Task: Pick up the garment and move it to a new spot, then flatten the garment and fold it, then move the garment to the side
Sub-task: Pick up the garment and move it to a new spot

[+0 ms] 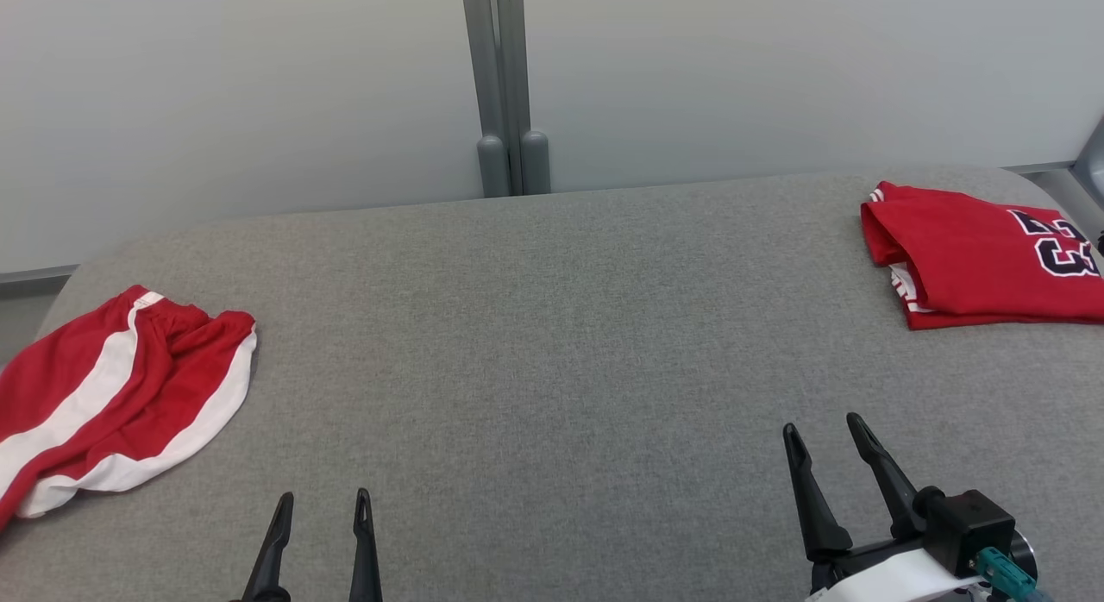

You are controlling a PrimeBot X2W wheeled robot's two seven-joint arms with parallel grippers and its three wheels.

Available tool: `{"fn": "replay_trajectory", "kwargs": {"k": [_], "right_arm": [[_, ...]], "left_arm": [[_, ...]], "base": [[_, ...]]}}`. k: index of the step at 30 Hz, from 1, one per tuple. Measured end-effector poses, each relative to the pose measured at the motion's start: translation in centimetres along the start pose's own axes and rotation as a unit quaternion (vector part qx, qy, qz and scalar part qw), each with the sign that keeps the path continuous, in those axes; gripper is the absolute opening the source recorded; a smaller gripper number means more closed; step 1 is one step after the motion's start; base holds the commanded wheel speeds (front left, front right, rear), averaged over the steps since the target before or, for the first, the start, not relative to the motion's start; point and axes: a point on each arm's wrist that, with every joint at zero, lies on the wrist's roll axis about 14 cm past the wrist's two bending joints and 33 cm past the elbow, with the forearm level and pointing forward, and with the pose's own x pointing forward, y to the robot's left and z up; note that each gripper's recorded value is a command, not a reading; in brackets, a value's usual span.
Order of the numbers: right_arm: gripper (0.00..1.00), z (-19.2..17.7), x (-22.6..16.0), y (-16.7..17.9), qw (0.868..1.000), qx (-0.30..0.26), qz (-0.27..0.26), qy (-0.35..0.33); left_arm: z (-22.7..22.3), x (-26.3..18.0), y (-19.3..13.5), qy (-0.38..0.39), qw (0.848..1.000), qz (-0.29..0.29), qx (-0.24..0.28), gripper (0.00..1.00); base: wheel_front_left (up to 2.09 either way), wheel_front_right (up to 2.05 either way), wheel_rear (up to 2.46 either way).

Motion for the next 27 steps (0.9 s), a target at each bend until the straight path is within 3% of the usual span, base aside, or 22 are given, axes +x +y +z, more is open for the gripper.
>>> {"fn": "replay_trajectory", "kwargs": {"k": [14,27], "right_arm": [[1.00,-1.4,0.9,2.2,0.999,0.009,0.036,0.021],[1.00,-3.2,3.1,8.6,0.989,0.028,0.140,0.049]], "left_arm": [[0.3,-1.2,1.8,-0.005,0.999,0.034,0.004,1.00],[0.9,-5.3,6.5,-0.013,0.991,0.134,0.010,1.00]], "base": [[0.00,0.00,0.00],[0.00,0.00,0.00]]}}
